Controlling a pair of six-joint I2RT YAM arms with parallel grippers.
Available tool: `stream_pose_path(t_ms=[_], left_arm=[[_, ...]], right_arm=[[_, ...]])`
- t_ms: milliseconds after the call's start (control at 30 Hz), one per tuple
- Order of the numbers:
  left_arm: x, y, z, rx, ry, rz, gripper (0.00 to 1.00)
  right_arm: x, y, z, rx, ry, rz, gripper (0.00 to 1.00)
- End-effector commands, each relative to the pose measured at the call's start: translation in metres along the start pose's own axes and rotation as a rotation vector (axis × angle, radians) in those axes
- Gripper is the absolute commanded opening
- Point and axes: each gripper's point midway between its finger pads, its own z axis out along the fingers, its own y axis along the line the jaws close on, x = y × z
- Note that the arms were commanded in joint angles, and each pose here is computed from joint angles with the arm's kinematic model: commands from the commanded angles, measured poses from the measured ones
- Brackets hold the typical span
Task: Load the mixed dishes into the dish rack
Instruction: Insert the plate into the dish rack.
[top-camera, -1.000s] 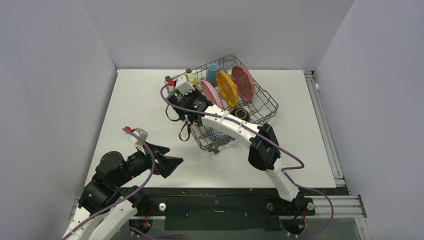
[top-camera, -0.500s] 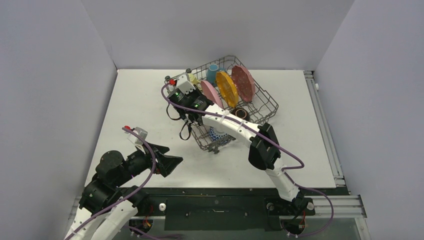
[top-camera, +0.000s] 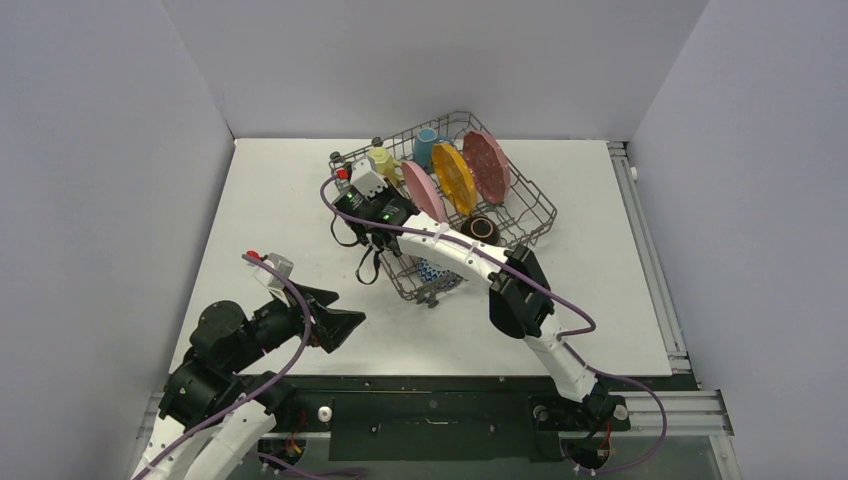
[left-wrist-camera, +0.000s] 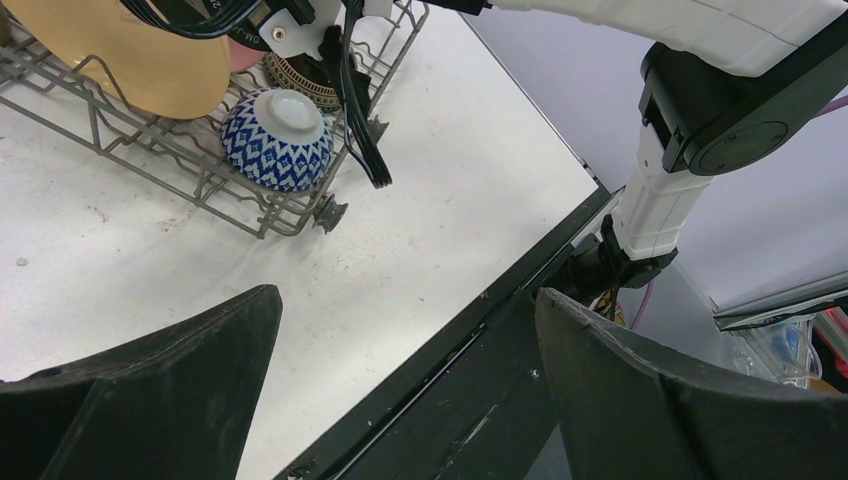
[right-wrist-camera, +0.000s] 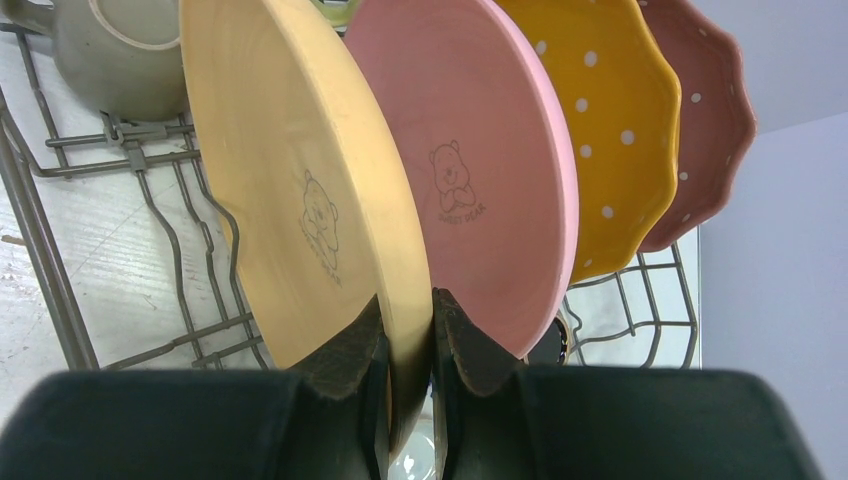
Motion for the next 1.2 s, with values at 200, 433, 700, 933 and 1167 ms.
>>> stream_pose_path(t_ms=[200,433,700,933,1167], left_arm=[[-0.009,-0.005,0.004,0.032,-0.032,0.037,0.96],[-0.01,-0.004,0.005,0.03,-0.029,0.035,0.96],[-0.01,-0.003,0.005,0.028,-0.031,0.035,0.96],[-0.011,-0.002,0.006,0.026,-0.032,0.034,0.96],[-0.011,-0.002,0.005,0.029,-0.036,0.035,0.96]], right_arm=[[-0.009,-0.004,-0.002,0.013,-0.022,0.049,0.24],[-0.01,-0.008,-0.004,0.023,-0.025,0.054,0.34],[-0.021,-0.018,-0.014,0.005,-0.047,0.101,0.43],[-0.029,-0.019,-0.025,-0.061,-0.061,0.15,0.47],[-0.036,-0.021,-0.036,-0.114,-0.073,0.196,0.49]])
